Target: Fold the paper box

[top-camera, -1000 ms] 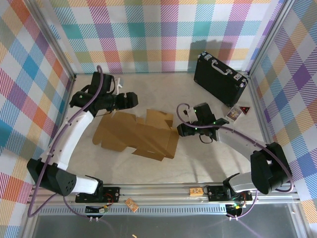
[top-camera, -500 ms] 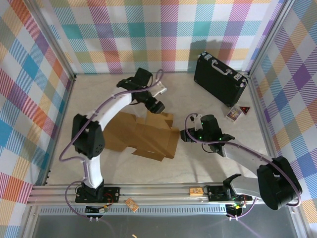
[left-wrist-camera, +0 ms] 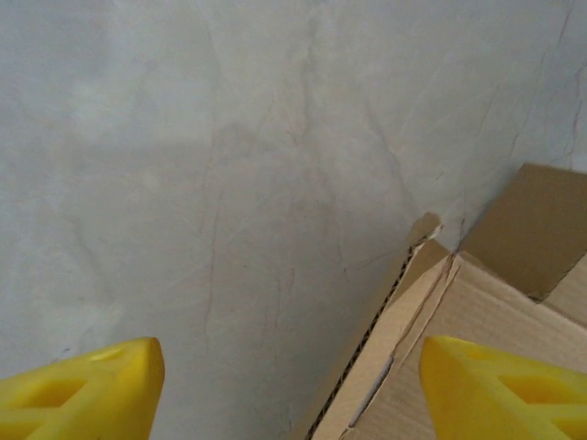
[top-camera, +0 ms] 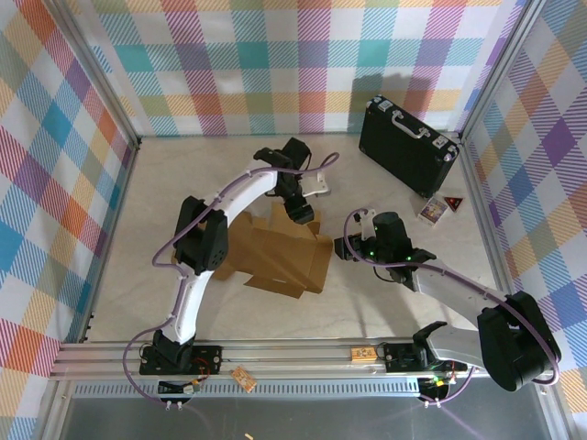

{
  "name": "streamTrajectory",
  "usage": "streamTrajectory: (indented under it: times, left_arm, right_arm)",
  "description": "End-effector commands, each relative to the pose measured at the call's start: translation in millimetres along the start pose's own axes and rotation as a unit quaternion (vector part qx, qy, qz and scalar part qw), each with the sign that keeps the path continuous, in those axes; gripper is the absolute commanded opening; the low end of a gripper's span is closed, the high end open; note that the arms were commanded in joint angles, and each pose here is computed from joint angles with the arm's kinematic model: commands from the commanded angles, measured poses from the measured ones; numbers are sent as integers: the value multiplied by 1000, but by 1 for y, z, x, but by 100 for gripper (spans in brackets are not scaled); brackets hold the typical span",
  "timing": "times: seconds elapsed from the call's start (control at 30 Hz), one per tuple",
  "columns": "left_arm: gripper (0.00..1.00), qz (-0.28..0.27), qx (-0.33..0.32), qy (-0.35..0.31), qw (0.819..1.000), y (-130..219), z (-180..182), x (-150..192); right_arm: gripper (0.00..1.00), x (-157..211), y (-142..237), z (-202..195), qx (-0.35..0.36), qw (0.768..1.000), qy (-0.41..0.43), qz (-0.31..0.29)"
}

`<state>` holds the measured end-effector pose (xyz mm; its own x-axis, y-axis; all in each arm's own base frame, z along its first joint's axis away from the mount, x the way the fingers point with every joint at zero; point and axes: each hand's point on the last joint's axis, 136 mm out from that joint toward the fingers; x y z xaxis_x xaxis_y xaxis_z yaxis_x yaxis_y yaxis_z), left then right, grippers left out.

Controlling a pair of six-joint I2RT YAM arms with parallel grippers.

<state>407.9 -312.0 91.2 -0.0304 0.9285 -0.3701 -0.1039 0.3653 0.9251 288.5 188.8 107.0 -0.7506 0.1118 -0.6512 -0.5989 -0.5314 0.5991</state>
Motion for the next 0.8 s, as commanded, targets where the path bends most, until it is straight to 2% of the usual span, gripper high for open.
streamTrajectory:
  times: [0.0, 0.17, 0.3, 0.37, 0.5, 0.67, 0.77]
  left_arm:
    - [69, 17, 20, -21, 999, 4, -10, 4]
    - [55, 30, 30, -22, 999, 0, -13, 11]
    - [33, 30, 32, -20, 999, 1, -15, 10]
    - [17, 26, 30, -19, 999, 6, -15, 8]
    - [1, 18, 12, -20, 1000, 15, -10, 3]
    - [0, 22, -69, 9, 997, 31, 20, 0]
    - [0, 11, -135, 52, 989, 51, 45, -2]
  right_arm:
    - [67, -8, 2, 2, -2, 1000, -6, -14]
    - [67, -7, 1, 1, 0, 1000, -6, -9]
    - [67, -8, 2, 1, 1, 1000, -6, -10]
    - [67, -8, 2, 1, 0, 1000, -4, -11]
    - [67, -8, 2, 1, 4, 1000, -4, -10]
    - [67, -12, 8, -1, 11, 1000, -5, -21]
    - [67, -18, 14, -2, 15, 999, -6, -42]
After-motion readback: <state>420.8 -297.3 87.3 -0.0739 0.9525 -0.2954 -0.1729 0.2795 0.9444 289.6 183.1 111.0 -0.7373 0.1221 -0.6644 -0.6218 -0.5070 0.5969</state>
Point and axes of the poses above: each hand's point on the last joint's axis, 136 mm out from that joint toward the fingers, its own y axis back along the fingers, its own z axis along the line the jaws close on, x = y × z, and after that the axes turned 12 degrees about -y, right-handed
